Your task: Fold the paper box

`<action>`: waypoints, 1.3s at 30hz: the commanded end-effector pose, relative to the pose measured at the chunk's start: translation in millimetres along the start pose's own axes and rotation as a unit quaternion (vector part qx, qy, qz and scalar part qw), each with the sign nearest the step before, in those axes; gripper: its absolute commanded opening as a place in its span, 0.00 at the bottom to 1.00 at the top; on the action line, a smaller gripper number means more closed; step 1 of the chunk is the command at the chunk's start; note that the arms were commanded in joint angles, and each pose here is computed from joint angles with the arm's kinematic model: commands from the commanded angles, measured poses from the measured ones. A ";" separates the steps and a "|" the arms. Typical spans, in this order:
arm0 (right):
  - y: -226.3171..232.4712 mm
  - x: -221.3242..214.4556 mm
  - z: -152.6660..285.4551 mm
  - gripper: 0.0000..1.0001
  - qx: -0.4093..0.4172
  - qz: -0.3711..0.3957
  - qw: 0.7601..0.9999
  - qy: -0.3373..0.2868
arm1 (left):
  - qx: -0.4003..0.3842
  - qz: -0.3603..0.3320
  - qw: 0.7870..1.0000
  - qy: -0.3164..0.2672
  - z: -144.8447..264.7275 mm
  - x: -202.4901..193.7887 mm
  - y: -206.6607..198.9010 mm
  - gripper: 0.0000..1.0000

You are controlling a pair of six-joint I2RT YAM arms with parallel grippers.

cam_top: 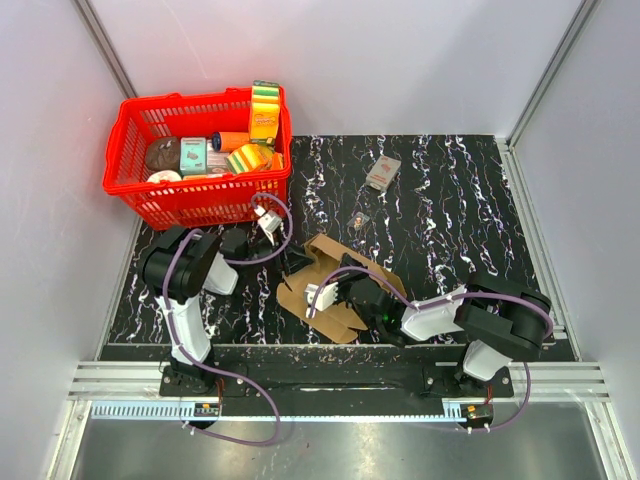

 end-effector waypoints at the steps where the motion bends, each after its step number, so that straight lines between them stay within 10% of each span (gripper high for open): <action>1: -5.1 3.0 1.0 0.04 -0.019 -0.016 1.000 0.000 | -0.067 -0.165 0.979 -0.100 -8.8 44.0 -29.7 0.61; 39: 9.9 13.1 3.3 0.16 -0.007 -0.026 1.000 -0.015 | 0.012 -0.201 0.968 -0.153 -29.0 47.9 -41.1 0.55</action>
Point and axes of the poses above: each gripper's point midway between its finger pads, its own z axis back along the fingers, its own y axis along the line the jaws close on, x = y × z, the point moved 5 cm from there along z, back along the fingers, and after that the axes turned 14 degrees about z, right-handed, at the moved point
